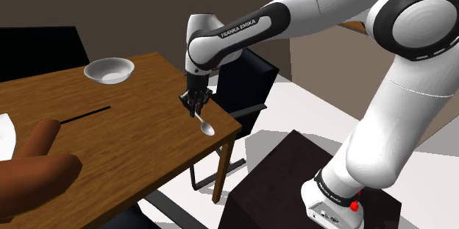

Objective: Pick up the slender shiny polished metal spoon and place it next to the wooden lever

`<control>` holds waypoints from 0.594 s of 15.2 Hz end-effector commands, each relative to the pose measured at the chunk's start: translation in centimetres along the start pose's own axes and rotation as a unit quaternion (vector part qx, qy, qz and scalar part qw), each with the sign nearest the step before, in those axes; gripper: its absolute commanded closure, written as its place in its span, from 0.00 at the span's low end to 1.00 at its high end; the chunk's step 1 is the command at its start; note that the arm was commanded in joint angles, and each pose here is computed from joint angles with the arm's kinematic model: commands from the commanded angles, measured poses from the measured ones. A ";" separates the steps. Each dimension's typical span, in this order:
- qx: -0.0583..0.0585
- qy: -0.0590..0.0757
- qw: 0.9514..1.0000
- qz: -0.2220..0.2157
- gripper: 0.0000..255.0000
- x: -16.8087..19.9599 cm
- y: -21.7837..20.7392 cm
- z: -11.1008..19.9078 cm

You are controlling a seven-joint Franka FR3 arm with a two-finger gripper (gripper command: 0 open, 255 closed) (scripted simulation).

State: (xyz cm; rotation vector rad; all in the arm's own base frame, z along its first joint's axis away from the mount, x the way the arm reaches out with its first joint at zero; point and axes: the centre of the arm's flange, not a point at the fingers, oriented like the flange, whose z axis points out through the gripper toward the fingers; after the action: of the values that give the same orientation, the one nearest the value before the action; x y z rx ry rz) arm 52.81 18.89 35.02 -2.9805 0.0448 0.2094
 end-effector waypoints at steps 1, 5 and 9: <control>0.000 0.000 1.000 0.000 1.00 -0.1 -0.2 -1.0; 0.000 0.000 1.000 0.000 1.00 -0.4 -0.5 -3.1; 0.000 0.000 1.000 0.000 1.00 -0.7 -0.8 -5.2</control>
State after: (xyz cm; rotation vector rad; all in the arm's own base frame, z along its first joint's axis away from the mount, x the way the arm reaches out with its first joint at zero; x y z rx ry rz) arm 52.92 18.86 39.68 -2.9804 0.0446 0.2095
